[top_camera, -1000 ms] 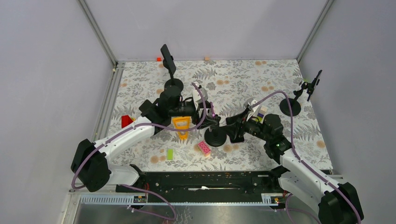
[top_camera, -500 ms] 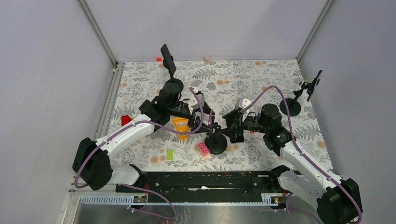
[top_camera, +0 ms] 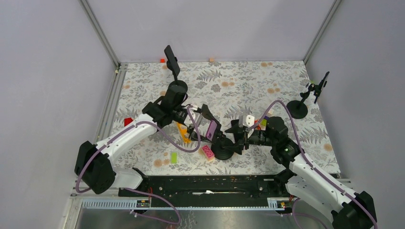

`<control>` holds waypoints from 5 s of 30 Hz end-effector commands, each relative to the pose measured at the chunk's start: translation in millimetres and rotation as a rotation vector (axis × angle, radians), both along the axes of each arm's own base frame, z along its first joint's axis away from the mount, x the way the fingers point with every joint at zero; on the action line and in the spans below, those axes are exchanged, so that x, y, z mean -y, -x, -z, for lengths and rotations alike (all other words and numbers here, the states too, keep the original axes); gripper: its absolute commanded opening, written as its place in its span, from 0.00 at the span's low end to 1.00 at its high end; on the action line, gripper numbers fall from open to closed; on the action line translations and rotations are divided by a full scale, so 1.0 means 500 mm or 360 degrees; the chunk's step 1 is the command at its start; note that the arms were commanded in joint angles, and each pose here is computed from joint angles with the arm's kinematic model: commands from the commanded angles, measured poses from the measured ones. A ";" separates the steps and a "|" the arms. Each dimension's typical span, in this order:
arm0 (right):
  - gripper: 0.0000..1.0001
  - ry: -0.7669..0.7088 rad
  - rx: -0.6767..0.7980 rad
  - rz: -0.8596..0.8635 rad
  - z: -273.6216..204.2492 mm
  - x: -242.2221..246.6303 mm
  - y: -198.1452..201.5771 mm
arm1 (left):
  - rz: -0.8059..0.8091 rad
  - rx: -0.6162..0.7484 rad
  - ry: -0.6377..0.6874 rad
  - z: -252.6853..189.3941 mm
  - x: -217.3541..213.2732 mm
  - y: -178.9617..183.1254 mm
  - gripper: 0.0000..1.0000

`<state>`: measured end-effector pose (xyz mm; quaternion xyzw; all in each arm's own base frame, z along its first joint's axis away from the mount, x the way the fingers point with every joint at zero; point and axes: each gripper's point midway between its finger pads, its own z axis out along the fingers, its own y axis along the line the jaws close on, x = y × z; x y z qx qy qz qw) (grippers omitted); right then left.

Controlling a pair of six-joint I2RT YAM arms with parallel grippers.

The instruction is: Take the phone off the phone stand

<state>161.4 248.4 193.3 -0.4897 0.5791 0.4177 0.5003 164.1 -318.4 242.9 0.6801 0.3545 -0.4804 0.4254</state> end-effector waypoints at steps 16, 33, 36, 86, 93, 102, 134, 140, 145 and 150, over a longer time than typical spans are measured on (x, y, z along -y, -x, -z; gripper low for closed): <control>0.70 0.0083 0.0171 0.0255 -0.019 -0.017 -0.049 | 0.0204 0.0069 -0.0009 -0.020 -0.004 0.014 0.00; 0.46 0.0069 0.0231 0.0254 -0.043 -0.065 -0.059 | 0.0131 -0.0054 -0.0083 -0.022 0.008 -0.004 0.00; 0.41 0.0060 0.0235 0.0237 -0.044 -0.070 -0.055 | 0.0050 -0.0091 -0.0097 -0.026 0.017 -0.022 0.00; 0.00 -0.0002 0.0187 0.0203 -0.067 -0.086 -0.048 | -0.0425 -0.0385 -0.0133 -0.012 0.036 -0.078 0.99; 0.00 -0.0008 0.0184 0.0209 -0.068 -0.085 -0.048 | -0.0441 -0.0405 -0.0053 -0.030 0.044 -0.084 0.90; 0.00 -0.0002 0.0161 0.0217 -0.060 -0.084 -0.048 | -0.0328 -0.0359 0.0062 -0.056 0.048 -0.065 0.63; 0.00 0.0019 0.0125 0.0471 -0.074 -0.064 -0.097 | -0.0399 -0.0775 -0.0060 -0.041 0.072 -0.076 0.00; 0.00 -0.0010 0.0106 0.0523 -0.083 -0.060 -0.104 | -0.0307 -0.0669 0.0003 -0.044 0.064 -0.052 0.00; 0.00 -0.0022 -0.0007 0.0719 -0.084 -0.045 -0.135 | -0.0214 -0.0572 0.0067 -0.053 0.048 -0.021 0.00; 0.00 0.0008 0.0012 0.0769 -0.084 -0.043 -0.151 | -0.0089 -0.0603 0.0040 -0.052 0.042 0.020 0.00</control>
